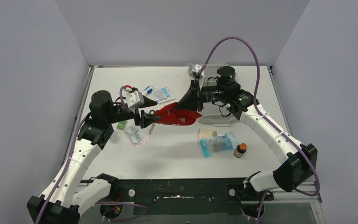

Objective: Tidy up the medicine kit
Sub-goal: Zip the medicine pouch.

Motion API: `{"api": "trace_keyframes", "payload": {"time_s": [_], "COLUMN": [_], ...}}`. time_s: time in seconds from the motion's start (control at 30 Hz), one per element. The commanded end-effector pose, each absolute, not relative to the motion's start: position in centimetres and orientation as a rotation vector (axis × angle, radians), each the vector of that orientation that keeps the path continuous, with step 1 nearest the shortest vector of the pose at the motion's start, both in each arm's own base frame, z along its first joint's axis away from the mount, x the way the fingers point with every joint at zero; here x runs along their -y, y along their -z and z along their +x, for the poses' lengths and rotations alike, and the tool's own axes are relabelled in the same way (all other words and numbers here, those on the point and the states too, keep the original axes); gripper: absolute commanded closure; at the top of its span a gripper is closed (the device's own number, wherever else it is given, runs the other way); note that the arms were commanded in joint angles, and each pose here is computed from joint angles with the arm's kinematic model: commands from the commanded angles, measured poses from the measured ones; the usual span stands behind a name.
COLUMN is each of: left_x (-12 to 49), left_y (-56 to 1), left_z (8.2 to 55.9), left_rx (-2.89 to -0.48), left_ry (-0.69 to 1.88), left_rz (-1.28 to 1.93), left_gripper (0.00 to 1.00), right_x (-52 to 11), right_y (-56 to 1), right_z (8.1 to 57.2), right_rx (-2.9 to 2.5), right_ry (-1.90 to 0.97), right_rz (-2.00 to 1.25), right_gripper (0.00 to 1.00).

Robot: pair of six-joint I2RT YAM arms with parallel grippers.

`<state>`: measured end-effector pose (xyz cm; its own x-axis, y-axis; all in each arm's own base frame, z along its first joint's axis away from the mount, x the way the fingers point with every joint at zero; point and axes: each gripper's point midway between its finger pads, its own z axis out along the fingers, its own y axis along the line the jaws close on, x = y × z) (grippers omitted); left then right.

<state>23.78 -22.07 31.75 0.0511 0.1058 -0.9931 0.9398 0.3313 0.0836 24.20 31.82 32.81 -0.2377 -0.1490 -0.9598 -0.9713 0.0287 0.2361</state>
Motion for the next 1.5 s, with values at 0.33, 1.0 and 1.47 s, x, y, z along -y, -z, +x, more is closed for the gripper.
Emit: {"api": "trace_keyframes", "payload": {"time_s": [0.33,1.0,1.47], "left_x": [23.1,22.7,22.8], "left_y": [-31.8,-32.4,-38.8], "left_z": [23.4,25.1,26.4], "left_rx": [-1.25,-1.248,-1.078], "left_ry": [0.917,0.824,0.704], "left_rz": [1.083,1.027,0.968], "left_gripper": [0.54,1.0,1.0], "right_x": [-33.2,-31.4,-32.6], "right_y": [-32.1,-32.0,-38.1], "right_z": [25.4,29.0,23.7], "right_rx": [-1.491,-1.752,-1.51], "right_ry": [-1.346,-1.163,-1.33], "right_rz": [-1.179,-0.769,-0.712], "right_gripper": [1.0,0.6,0.33]}}
